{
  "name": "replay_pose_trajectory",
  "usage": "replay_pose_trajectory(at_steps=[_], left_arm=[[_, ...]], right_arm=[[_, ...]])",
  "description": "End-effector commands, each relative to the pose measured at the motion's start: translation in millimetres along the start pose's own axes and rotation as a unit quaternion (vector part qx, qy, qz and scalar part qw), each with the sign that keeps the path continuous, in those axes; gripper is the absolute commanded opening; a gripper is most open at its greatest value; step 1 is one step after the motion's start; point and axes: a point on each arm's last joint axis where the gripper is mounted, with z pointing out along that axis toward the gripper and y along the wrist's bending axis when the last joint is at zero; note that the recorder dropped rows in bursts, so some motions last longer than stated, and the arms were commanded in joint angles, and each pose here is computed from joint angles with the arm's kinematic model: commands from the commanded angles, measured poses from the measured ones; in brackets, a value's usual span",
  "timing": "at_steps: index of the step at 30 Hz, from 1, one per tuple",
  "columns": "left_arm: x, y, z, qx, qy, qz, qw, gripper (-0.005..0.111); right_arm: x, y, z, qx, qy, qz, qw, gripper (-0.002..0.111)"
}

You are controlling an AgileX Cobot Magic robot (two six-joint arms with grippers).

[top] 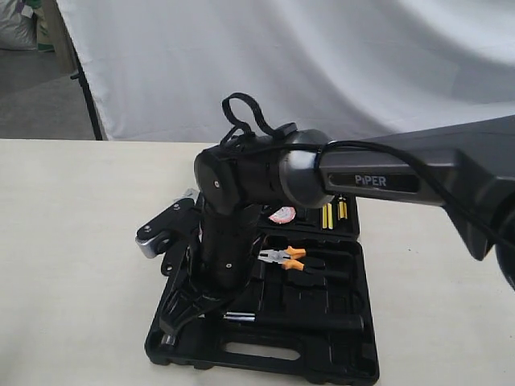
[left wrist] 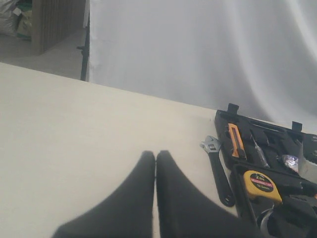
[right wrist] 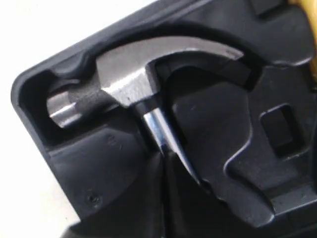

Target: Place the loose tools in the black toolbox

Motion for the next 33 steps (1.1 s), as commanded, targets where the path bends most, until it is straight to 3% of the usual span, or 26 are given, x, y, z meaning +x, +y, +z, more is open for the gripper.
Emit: replay_pose_trajectory(at_steps=[1, 6, 16, 21, 25, 33], left_arm=[[-2, 0.9, 0, -0.01, -0.01, 0.0, 1.0, 0.001], [-2, 0.9, 0, -0.01, -0.01, 0.0, 1.0, 0.001], [-2, 0.9, 0, -0.01, -0.01, 0.0, 1.0, 0.001], [-2, 0.9, 0, -0.01, -0.01, 0.0, 1.0, 0.001], [-2, 0.9, 0, -0.01, -0.01, 0.0, 1.0, 0.001], [-2, 0.9, 0, -0.01, -0.01, 0.0, 1.0, 0.001]], right_arm=[[14, -4, 43, -0.009, 0.079, 0.006, 0.997, 0.0], [13, -3, 26, -0.003, 0.068, 0.015, 0.998, 0.0], [14, -16, -85, 0.131, -0.055, 0.043, 0.989, 0.0], [21, -13, -117, 0.14, -0.082, 0.057, 0.985, 0.0], [26, -11, -101, 0.123, -0.068, 0.064, 0.988, 0.0], [36, -13, -13, 0.105, -0.089, 0.047, 0.989, 0.0]])
